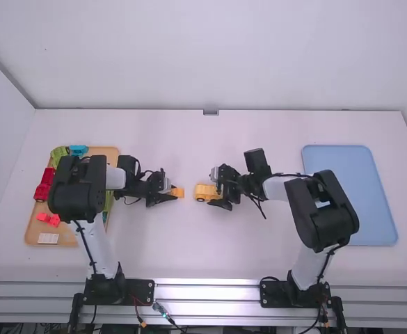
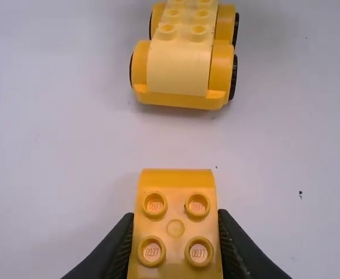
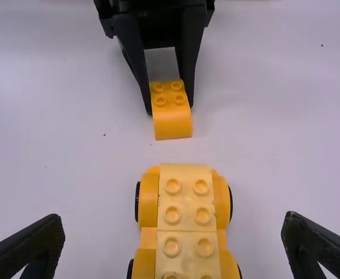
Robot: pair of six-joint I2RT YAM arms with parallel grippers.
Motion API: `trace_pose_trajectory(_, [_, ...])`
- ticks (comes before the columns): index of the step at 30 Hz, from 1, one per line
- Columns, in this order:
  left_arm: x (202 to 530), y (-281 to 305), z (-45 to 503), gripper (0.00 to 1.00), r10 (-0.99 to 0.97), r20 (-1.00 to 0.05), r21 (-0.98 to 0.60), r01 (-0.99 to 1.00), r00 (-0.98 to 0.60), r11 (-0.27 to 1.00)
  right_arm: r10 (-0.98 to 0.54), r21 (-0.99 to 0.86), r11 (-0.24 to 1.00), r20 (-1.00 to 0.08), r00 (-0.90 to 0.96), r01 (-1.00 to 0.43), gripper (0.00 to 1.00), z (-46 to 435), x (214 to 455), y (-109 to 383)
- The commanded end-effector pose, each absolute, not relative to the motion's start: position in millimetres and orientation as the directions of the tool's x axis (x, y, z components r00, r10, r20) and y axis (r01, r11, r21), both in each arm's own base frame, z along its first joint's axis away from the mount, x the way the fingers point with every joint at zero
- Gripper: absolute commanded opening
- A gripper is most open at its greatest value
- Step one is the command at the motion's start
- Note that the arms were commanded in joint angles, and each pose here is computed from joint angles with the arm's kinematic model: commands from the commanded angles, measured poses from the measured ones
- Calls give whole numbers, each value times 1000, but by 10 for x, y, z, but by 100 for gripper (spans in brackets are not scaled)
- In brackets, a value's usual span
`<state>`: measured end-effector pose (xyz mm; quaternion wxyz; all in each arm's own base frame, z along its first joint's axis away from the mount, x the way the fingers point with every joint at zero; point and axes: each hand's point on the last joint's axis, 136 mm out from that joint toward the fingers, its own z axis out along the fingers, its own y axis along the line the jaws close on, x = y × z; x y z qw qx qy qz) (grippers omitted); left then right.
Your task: Assemble lego blocks to make yellow taxi
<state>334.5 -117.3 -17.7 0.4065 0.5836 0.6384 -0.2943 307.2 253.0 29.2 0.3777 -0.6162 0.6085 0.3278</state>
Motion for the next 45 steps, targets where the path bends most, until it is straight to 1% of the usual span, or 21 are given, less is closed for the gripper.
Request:
trace_pose_trajectory(1, [3338, -1207, -178, 26, 485, -874, 91, 987, 16, 133, -495, -43, 20, -868, 27, -999, 99, 268, 3032, 2529])
trace_pose_trajectory(5, [3402, -1202, -112, 24, 484, -875, 78, 988, 4, 132, -496, -43, 21, -868, 26, -999, 99, 265, 3035, 2525])
trace_pose_trajectory(9, [3469, -1187, 39, 17, 485, -875, 78, 988, 3, 134, -500, -42, 24, -865, 24, -999, 99, 257, 3038, 2519])
trace_pose_trajectory(11, [3479, -1201, 164, 13, 488, -872, 103, 988, 35, 113, -497, -44, 23, -867, 27, -999, 97, 265, 3039, 2523])
trace_pose_trajectory(12, [3485, -1226, 237, 12, 489, -870, 119, 988, 56, 98, -498, -45, 23, -867, 27, -999, 99, 263, 3039, 2523])
trace_pose_trajectory(15, [3492, -1262, 378, 12, 491, -867, 142, 986, 83, 84, -499, -40, 22, -866, 23, -999, 99, 230, 3038, 2523])
trace_pose_trajectory(18, [3484, -1327, 490, 12, 497, -860, 170, 983, 115, 66, -496, -35, 20, -868, 20, -999, 99, 95, 3054, 2534])
trace_pose_trajectory(22, [3437, -1435, 596, 12, 486, -862, 185, 982, 144, 38, -428, -29, -26, -903, 37, -999, 99, -5, 3013, 2608])
trace_pose_trajectory(23, [3423, -1475, 629, 10, 485, -860, 193, 981, 157, 26, -410, -35, -36, -911, 46, -999, 99, -33, 3011, 2625])
trace_pose_trajectory(29, [3469, -1705, 680, 7, 479, -872, 143, 989, 104, 46, -426, -29, 23, -905, 16, -999, 99, -178, 3135, 2628])
trace_pose_trajectory(34, [3422, -1857, 703, 6, 469, -873, 158, 987, 137, 7, -427, -14, 40, -904, -4, -999, 99, -309, 3160, 2564])
trace_pose_trajectory(38, [3397, -1903, 716, 7, 465, -873, 161, 987, 145, -6, -424, 18, 67, -904, -45, -998, 99, -318, 3190, 2519])
trace_pose_trajectory(41, [3354, -1980, 716, 6, 462, -874, 153, 988, 147, -25, -427, -1, 69, -904, -28, -998, 95, -315, 3214, 2521])
trace_pose_trajectory(45, [3396, -2001, 667, 5, 497, -864, 105, 994, 83, 17, -446, 5, 104, -894, -51, -995, 94, -364, 3214, 2522])
